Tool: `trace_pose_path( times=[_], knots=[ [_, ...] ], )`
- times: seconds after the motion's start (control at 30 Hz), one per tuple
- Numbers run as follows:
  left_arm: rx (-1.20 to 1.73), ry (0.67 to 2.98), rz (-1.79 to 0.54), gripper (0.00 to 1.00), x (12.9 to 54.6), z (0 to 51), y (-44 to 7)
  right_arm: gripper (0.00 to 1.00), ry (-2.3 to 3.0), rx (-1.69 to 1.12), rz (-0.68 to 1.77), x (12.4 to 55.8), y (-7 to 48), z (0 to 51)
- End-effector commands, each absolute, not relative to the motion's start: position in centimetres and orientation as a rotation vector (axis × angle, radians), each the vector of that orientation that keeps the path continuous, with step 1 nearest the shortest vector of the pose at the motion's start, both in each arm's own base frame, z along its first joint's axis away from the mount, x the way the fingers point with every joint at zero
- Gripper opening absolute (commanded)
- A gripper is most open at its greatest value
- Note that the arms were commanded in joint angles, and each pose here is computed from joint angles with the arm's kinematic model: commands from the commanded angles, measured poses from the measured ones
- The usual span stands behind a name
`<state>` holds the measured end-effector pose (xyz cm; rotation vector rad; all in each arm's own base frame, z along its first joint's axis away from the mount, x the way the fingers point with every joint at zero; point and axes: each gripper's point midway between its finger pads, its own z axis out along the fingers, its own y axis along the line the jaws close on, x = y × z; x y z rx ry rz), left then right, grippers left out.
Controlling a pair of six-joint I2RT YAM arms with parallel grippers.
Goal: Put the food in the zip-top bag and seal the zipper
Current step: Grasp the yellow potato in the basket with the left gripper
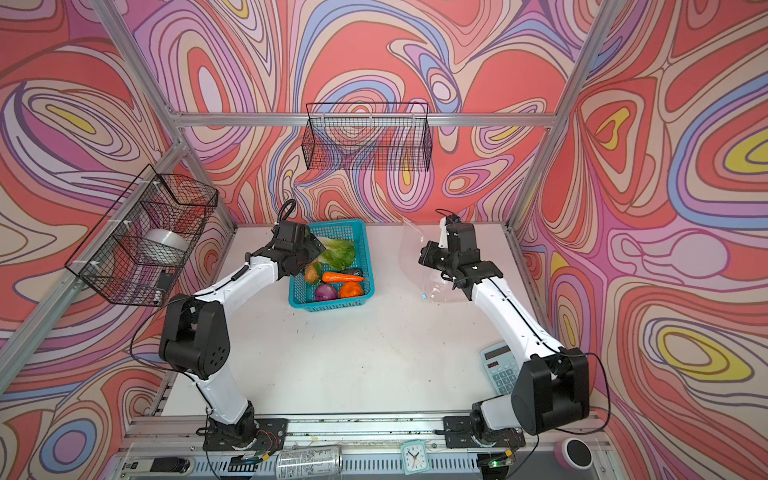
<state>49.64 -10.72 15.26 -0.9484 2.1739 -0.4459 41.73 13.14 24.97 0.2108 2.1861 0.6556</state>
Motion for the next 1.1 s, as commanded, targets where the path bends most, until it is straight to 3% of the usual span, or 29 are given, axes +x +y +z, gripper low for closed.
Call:
trace_pose_path(
  times=[0.0,0.13,0.67,0.97,1.07],
  knots=[
    [-1.214,2.016,-0.517,0.91,51.3,15.5,-9.9,0.0,2.174,0.201,0.648,41.2,13.1,25.3],
    [-1.385,1.947,-0.492,0.92,50.7,14.0,-8.8,0.0,2.175,0.202,0.621,40.9,12.7,25.1],
    [-1.529,1.974,-0.408,0.91,52.9,9.4,-8.4,0.0,2.168,0.195,0.584,40.3,12.1,25.3],
    [-1.572,1.991,-0.369,0.84,53.0,7.5,-8.3,0.0,2.157,0.197,0.569,40.2,11.8,25.8],
    [-1.583,2.001,-0.362,0.77,52.8,6.7,-8.4,0.0,2.156,0.195,0.568,40.2,11.8,25.9]
  ],
)
